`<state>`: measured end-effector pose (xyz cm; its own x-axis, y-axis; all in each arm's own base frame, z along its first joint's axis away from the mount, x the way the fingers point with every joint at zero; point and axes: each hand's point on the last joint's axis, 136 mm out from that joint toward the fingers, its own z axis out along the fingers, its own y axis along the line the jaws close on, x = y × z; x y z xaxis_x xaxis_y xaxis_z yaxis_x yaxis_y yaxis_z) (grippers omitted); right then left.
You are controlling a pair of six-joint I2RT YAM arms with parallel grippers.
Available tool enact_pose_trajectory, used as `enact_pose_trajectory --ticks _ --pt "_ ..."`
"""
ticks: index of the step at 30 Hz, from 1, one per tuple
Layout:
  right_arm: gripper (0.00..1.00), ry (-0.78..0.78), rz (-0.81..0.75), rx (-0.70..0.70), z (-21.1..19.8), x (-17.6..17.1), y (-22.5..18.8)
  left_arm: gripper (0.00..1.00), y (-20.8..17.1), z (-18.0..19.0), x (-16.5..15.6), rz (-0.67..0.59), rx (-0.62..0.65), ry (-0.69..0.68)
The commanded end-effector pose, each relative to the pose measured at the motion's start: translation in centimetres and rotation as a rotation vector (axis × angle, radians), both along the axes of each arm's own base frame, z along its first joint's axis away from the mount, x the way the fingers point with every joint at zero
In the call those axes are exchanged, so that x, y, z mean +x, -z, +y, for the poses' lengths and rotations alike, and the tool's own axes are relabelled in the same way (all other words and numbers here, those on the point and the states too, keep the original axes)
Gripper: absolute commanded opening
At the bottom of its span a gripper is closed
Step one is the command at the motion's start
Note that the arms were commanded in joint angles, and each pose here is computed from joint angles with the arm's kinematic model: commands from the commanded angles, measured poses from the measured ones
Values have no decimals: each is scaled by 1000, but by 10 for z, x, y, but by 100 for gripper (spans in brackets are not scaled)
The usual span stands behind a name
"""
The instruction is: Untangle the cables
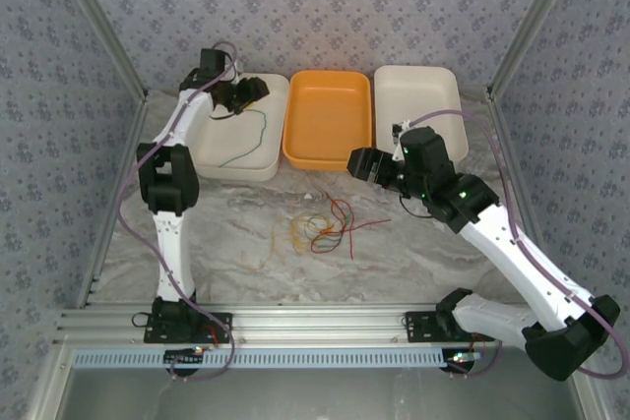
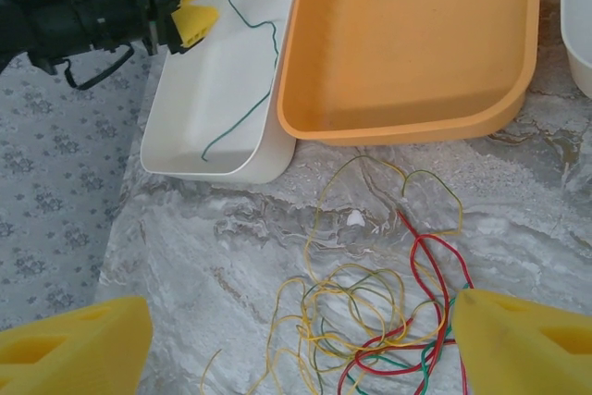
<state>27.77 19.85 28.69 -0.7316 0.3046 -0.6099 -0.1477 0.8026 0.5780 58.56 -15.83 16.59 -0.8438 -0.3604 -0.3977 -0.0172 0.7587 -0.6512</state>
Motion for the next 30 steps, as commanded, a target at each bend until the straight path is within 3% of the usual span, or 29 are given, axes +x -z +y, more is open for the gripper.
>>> enact_pose_trajectory --ticks 1,5,10,13,15,21,25,30 --pt "87 35 -18 -20 -9 1 -1 59 -54 -4 -25 -18 -55 1" --pt "87 54 -2 -53 -15 2 13 55 -96 0 -54 -82 -25 -25" --pt "84 97 87 -114 -29 -5 56 56 -116 -30 -136 -163 156 45" --pt "79 137 168 -117 -35 -13 91 53 -86 -59 -189 -129 233 108" --pt "69 141 225 -103 -33 -20 115 51 -54 -84 -230 -102 234 145" --pt "61 115 328 -115 -20 -33 172 54 26 -121 -323 -39 360 231" --pt "55 96 371 -98 -9 -38 190 61 58 -126 -347 10 397 275" --pt "54 93 374 -104 -3 -43 197 68 75 -137 -354 56 388 256"
